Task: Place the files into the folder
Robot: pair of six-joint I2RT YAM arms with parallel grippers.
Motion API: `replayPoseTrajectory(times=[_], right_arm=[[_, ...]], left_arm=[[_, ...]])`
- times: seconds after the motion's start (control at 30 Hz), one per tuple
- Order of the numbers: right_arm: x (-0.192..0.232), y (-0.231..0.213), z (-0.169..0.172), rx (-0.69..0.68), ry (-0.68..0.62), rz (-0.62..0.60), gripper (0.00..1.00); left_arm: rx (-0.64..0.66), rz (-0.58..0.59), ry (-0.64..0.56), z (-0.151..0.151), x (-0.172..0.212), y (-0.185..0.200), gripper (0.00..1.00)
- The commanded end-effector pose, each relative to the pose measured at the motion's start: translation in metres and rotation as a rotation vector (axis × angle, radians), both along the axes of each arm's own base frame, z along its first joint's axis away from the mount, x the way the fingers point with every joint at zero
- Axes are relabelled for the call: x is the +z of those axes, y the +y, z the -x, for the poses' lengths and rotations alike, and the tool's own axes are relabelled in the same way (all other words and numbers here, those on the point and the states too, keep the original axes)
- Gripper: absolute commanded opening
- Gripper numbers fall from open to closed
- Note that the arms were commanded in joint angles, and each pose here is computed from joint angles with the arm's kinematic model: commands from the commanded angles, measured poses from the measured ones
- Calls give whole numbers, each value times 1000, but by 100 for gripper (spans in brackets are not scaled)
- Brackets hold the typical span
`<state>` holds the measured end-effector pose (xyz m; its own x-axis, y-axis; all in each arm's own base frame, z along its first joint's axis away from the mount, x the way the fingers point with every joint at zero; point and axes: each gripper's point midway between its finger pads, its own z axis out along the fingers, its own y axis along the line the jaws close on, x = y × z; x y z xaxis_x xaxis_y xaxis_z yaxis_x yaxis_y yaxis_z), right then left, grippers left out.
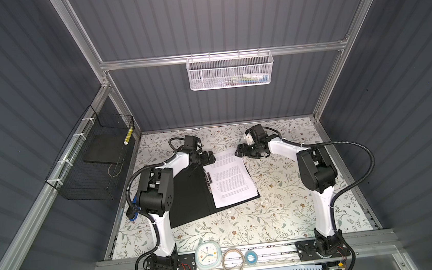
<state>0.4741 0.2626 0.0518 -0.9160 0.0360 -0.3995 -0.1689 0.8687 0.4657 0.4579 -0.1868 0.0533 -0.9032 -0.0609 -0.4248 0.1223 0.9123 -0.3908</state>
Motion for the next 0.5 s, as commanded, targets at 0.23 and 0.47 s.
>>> replayPoseTrajectory(times=[0.23,0.47], right_arm=[[-8,8,-8,0,16,-10,85],[-15,14,-13,-7,25,-17,85]], left_arm=[[-32,-30,17,-9,-7,-4,99],[-49,12,10,-11,-6,-13,99]])
